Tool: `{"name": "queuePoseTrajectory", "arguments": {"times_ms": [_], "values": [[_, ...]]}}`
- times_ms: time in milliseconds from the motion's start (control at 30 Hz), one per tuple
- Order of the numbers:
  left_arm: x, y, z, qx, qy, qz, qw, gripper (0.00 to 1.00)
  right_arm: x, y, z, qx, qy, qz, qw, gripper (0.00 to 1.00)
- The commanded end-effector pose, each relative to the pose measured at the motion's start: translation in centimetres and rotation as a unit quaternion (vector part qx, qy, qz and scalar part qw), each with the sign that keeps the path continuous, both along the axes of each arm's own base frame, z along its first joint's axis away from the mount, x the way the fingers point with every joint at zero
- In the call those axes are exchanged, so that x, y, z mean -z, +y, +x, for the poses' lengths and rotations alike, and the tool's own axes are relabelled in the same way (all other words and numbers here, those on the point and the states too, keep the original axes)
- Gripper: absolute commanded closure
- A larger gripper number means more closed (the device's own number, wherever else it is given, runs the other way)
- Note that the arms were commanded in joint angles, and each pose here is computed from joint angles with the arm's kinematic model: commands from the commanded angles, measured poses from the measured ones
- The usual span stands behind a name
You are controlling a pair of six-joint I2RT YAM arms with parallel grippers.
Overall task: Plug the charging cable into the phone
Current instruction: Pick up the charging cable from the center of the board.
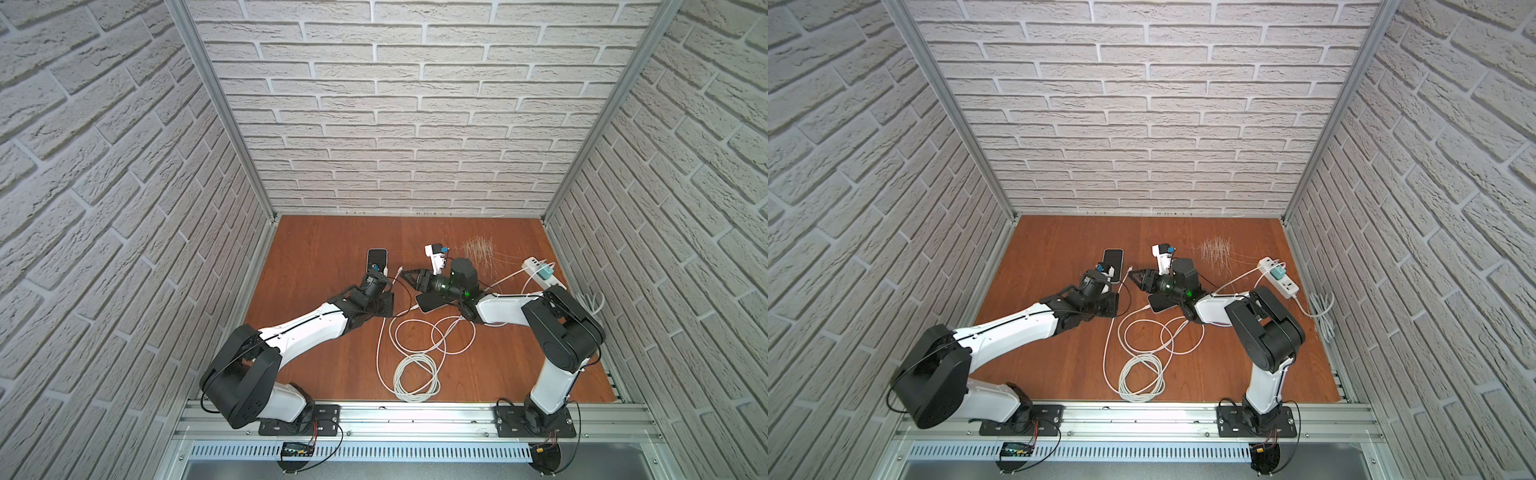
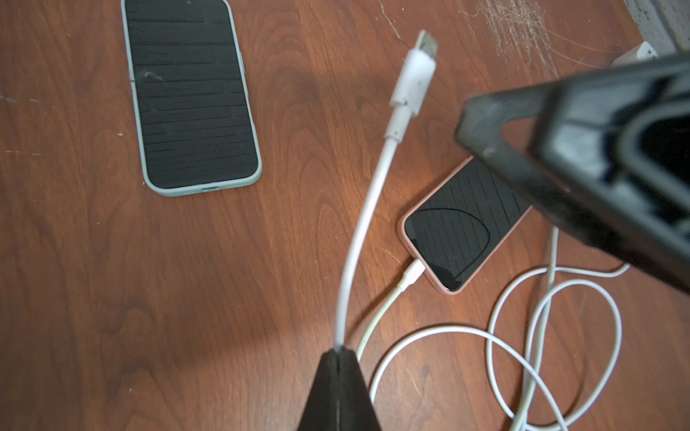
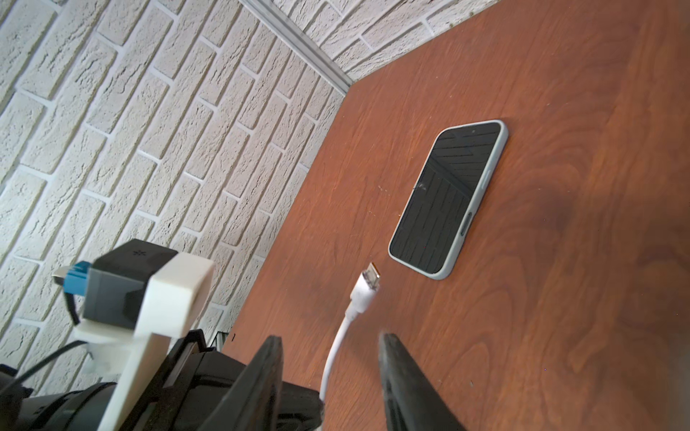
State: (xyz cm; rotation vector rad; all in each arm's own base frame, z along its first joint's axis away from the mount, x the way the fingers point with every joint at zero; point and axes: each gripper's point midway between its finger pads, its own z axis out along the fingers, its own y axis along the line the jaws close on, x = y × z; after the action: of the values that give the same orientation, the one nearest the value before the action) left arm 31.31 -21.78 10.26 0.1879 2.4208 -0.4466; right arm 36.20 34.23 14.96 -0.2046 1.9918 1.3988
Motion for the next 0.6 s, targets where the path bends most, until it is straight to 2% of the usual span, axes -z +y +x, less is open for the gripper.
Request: {"name": "queuePoseTrajectory", "arguments": {"times_ms": [0, 567], "values": [[-0.8, -0.3, 0.4, -0.008, -0.02, -0.018, 1.0, 1.0, -1.9, 1.5, 0.2, -0.015, -0.027, 0.03, 0.999, 0.55], [-0.9, -0.5, 0.4, -0.014, -0.014, -0.031, 0.999, 1.0, -1.3, 2.5, 1.5, -0.008, -0.017, 0.044, 0.999, 0.67]]}}
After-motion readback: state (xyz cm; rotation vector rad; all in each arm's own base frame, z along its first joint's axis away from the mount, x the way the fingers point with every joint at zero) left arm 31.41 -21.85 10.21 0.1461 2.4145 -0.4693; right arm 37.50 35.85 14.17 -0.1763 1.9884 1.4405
